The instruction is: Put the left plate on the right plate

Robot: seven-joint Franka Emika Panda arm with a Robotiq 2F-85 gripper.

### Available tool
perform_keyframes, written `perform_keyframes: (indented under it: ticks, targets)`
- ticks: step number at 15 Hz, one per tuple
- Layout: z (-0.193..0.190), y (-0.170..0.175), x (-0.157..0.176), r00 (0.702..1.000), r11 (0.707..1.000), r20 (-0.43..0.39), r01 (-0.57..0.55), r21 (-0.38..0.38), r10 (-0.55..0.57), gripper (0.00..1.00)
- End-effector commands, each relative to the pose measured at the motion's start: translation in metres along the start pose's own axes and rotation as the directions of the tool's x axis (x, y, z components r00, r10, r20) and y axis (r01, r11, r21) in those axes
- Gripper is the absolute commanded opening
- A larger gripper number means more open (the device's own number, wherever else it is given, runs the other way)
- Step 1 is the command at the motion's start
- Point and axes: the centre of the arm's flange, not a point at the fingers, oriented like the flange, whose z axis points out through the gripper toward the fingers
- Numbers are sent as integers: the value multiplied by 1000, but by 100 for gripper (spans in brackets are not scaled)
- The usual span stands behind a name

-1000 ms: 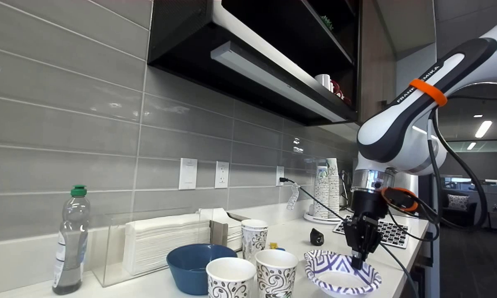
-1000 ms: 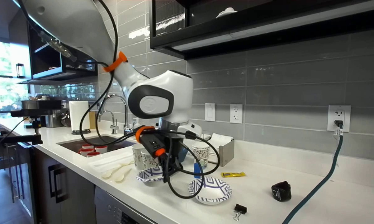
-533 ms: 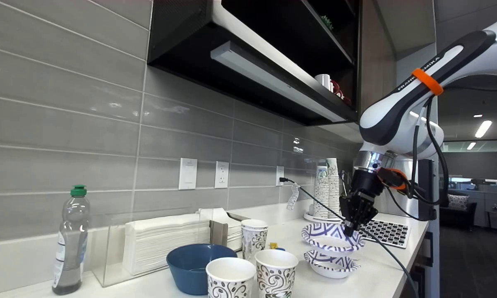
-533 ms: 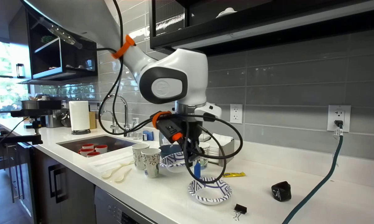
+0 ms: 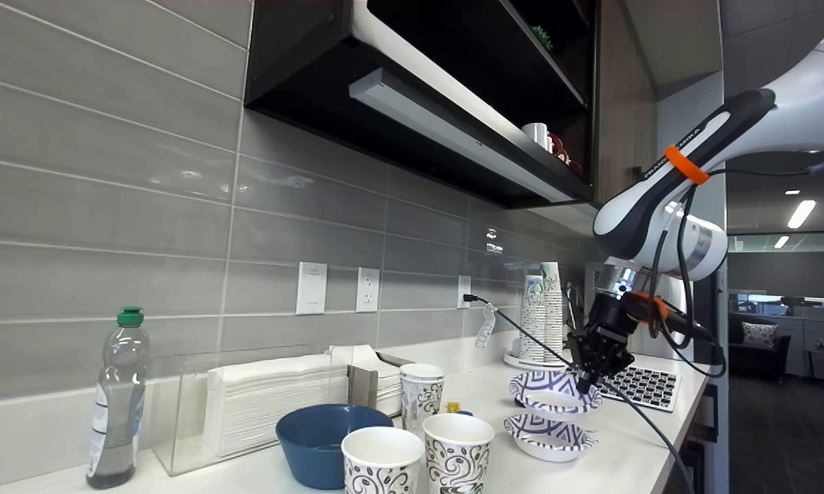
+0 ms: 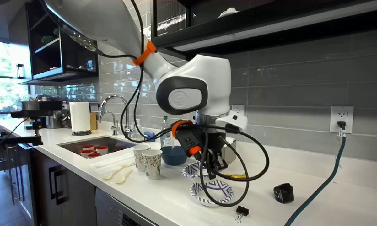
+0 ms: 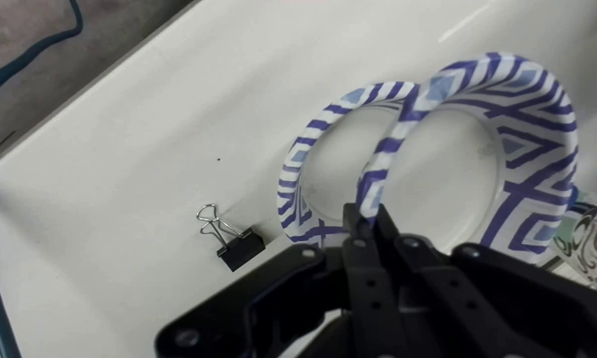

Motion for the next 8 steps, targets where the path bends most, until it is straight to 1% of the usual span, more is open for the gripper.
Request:
perform_keyframes:
  ticks: [1, 5, 8]
  targets:
    - [19, 10, 17, 997, 997, -6, -74, 22, 74, 1]
    - [37, 16, 19, 993, 993, 13, -117, 31, 116, 1]
    - [44, 20, 21, 990, 989, 13, -144, 42, 144, 1]
